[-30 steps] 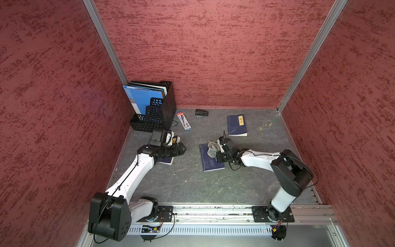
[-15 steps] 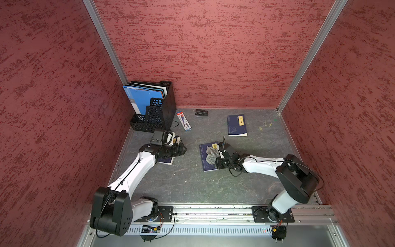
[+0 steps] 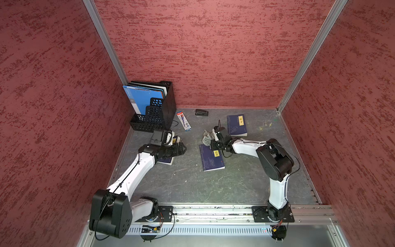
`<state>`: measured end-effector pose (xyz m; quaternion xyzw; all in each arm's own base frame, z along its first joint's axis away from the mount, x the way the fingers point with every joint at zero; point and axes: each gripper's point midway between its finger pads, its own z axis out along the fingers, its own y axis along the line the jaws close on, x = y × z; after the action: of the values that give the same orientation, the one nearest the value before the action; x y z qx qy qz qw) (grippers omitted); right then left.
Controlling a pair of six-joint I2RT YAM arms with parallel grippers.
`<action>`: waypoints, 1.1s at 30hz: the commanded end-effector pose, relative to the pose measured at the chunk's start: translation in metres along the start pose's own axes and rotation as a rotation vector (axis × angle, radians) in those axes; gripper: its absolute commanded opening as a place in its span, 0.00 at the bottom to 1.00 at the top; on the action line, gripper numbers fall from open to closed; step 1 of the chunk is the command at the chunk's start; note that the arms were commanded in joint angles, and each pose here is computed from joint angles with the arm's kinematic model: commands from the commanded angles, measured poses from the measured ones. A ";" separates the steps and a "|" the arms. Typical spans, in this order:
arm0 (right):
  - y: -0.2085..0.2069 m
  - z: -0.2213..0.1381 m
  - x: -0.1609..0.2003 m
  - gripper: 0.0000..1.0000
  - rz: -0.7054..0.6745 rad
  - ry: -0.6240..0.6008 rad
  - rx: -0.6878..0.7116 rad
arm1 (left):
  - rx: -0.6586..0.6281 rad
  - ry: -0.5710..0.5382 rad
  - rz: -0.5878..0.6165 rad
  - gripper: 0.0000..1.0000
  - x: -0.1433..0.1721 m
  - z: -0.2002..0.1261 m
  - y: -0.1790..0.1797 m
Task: Wipe the cover of the book
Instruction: Wipe the dirt from the cover of the book.
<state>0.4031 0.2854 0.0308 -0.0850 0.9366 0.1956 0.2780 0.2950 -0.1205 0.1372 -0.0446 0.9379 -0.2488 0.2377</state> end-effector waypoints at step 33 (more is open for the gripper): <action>-0.024 -0.024 0.079 0.11 -0.022 0.180 0.046 | 0.003 -0.024 0.003 0.90 -0.006 0.000 0.000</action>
<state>0.3861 0.2678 0.0320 -0.0878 0.9356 0.1989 0.2782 0.2979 -0.1210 0.1380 -0.0435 0.9364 -0.2497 0.2427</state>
